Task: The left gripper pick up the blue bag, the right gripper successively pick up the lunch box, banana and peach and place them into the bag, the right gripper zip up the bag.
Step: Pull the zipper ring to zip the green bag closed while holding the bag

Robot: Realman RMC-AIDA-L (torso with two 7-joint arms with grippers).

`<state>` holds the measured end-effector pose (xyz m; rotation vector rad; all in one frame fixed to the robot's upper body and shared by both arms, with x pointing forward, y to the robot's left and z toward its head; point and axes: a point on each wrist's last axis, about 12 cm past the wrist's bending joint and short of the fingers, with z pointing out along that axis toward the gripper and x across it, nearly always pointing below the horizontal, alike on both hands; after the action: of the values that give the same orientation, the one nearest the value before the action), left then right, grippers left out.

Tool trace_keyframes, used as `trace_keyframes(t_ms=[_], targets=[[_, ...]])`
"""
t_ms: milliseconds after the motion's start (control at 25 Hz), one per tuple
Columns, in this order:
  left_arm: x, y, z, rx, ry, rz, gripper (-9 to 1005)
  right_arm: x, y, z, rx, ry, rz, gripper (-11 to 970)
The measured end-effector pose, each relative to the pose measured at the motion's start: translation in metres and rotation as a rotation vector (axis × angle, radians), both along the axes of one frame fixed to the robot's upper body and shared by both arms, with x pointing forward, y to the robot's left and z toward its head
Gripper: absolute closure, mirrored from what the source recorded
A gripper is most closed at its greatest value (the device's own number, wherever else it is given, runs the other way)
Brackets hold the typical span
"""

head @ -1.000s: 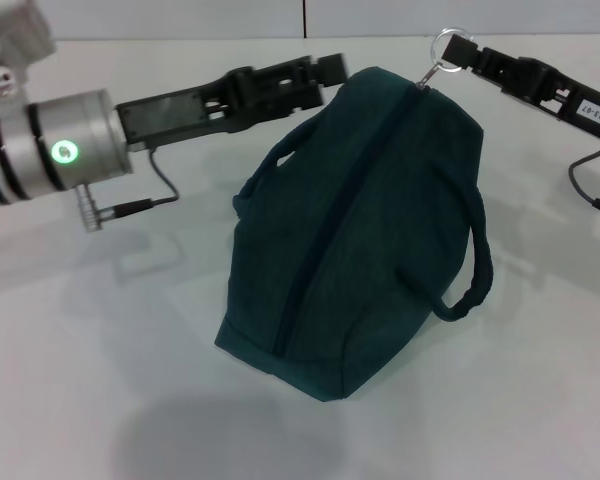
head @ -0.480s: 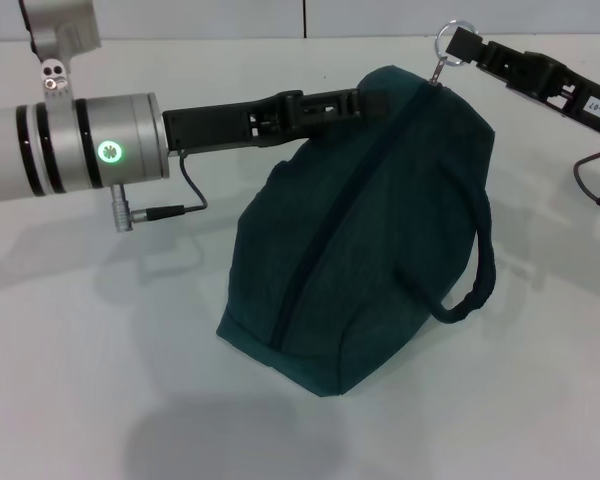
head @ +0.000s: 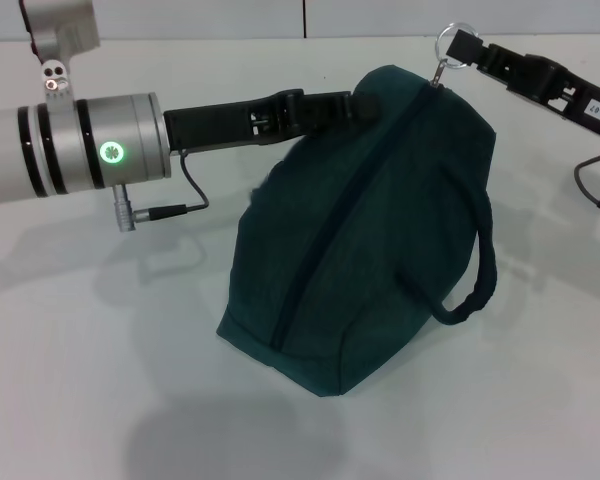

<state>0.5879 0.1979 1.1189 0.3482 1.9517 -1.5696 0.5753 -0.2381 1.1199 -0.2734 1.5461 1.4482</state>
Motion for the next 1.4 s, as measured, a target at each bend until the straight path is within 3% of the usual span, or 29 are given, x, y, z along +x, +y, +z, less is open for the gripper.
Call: trace_keyframes(t_ms=[680, 1400], targets=[[-0.002, -0.002, 0.0, -0.033, 0.005, 0.001, 912, -0.006, -0.007, -0.007, 0.026, 0.025, -0.032, 952], [-0.013, -0.01, -0.003, -0.047, -0.048, -0.069, 950, -0.02, -0.021, -0.021, 0.153, 0.135, -0.097, 953]])
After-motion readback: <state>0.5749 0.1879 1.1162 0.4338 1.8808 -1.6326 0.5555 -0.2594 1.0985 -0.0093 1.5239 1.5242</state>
